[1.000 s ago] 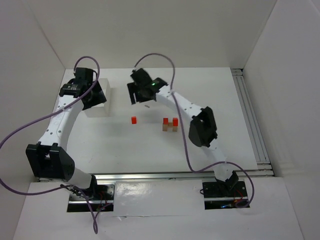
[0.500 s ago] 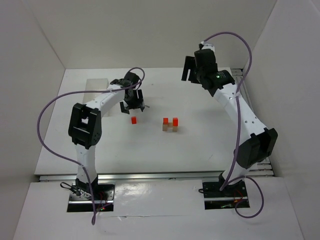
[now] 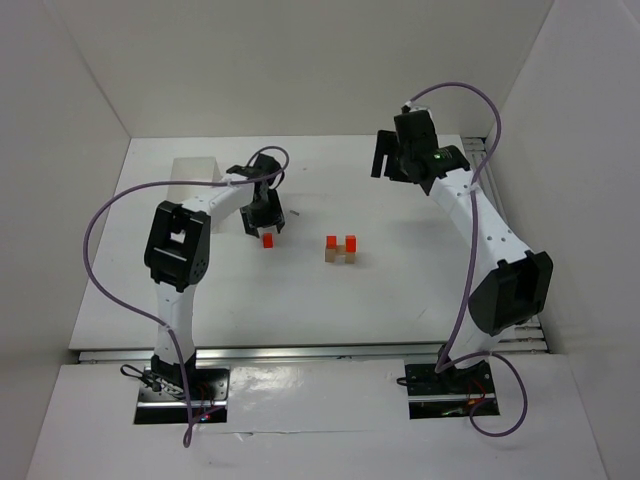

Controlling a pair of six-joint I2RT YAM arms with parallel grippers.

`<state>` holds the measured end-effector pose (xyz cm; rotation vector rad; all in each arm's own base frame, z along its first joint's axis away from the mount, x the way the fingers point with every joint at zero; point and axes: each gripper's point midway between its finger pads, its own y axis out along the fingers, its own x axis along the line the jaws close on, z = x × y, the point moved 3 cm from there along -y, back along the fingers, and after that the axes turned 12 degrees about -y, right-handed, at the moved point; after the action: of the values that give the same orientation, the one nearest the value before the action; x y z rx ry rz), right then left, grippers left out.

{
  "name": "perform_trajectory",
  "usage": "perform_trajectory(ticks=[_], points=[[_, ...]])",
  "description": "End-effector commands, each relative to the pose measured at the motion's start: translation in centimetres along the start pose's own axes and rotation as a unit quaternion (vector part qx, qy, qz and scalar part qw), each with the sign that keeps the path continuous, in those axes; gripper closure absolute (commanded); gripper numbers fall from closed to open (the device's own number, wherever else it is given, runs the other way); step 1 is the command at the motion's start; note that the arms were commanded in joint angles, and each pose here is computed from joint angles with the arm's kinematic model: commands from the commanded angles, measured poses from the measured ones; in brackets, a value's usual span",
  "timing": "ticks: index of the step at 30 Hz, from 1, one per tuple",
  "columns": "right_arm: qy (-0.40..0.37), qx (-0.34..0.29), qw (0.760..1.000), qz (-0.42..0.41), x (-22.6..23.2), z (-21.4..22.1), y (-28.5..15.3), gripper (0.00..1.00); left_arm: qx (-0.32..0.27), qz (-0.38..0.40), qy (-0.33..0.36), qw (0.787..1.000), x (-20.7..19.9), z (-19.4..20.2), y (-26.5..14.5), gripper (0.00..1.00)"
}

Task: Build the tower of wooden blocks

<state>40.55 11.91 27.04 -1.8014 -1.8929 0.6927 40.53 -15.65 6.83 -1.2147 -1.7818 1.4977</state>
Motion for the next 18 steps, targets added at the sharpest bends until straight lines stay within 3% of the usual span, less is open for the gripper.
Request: perform_trajectory(ticks=[1,4,11,18], points=[[-0.002,-0.005,1.0,-0.014,0.4,-0.3,-0.1,0.18,-0.004,-0.019,-0.004,1.0,0.9,0.9,-0.4,0.32],[-0.004,0.002,1.0,-0.018,0.7,-0.1,0.6,0.18,-0.004,-0.028,-0.003,1.0,1.6,1.4,-0.1,0.32],[-0.007,0.016,1.0,-0.017,0.8,0.5,1.2,0.18,-0.011,-0.018,-0.005,1.0,1.3,1.1,-0.2,0.43],[-0.013,0.02,0.999,-0.027,1.6,1.0,1.2,0.18,-0.026,-0.012,0.002,1.0,0.9,1.2,-1.4,0.41]])
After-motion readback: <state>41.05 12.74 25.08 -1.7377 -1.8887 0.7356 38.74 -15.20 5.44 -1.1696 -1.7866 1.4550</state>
